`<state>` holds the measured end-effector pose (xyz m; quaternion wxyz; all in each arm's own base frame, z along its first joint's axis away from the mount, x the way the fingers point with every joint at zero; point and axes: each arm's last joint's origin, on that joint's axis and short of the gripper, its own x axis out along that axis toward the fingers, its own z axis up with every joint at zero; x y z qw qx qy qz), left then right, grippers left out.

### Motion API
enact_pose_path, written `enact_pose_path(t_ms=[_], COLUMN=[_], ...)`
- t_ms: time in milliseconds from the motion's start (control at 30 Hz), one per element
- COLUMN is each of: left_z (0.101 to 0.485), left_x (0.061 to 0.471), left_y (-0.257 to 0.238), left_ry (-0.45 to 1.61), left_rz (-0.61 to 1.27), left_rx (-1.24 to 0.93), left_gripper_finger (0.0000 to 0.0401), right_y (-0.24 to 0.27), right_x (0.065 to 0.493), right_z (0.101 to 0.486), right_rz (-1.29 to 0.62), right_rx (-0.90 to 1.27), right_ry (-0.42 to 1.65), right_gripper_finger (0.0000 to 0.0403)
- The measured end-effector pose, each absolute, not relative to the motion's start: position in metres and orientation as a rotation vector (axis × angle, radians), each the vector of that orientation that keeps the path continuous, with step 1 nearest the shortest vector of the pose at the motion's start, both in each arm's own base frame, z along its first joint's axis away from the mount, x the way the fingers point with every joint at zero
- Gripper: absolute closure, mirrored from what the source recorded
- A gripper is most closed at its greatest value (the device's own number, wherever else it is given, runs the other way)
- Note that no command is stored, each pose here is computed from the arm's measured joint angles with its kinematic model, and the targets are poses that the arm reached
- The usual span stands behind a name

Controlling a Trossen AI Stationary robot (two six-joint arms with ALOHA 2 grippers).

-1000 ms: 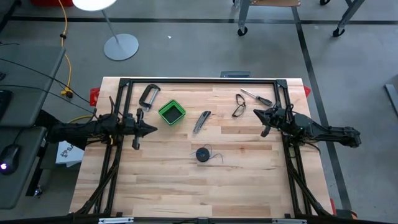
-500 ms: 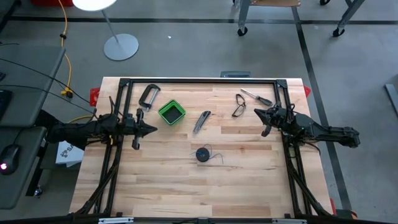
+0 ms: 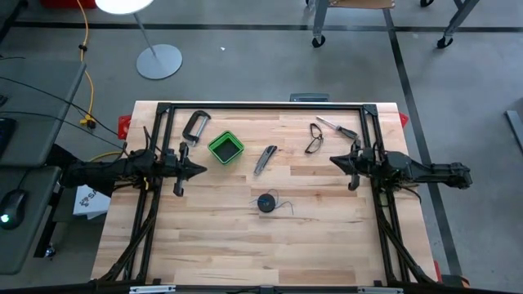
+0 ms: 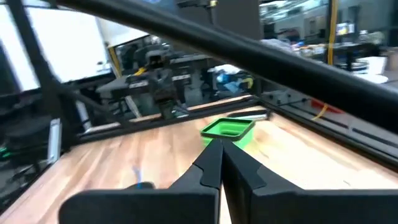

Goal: Coil cords
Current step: Return to Home Position

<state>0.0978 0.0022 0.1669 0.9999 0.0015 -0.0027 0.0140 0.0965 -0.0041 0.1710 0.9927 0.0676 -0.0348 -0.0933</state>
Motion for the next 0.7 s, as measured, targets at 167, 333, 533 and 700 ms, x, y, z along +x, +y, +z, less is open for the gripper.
enact_pose_path(t_ms=[167,333,533,700], left_z=[0.167,0.1669,0.167,0.167], left_x=[0.0978,0.0978,0.0978,0.0978], left_y=[0.0022,0.0022,0.0022,0.0022], left_ry=[-0.006,-0.005,-0.006,-0.006], left_rz=[0.028,0.028,0.028,0.028], left_rx=[0.003,0.003,0.003,0.003], left_gripper_finger=[0.04,0.04,0.04,0.04], right_y=[-0.0031,-0.0031,-0.0031,-0.0031], right_x=[0.0971,0.097,0.0971,0.0971], right_z=[0.1705,0.1704,0.1704,0.1704], right_rz=[-0.169,-0.169,-0.169,-0.169], right_rx=[0.128,0.128,0.128,0.128], right_ry=[-0.061,-0.06,-0.06,-0.06], right_gripper_finger=[0.0403,0.0403,0.0403,0.0403])
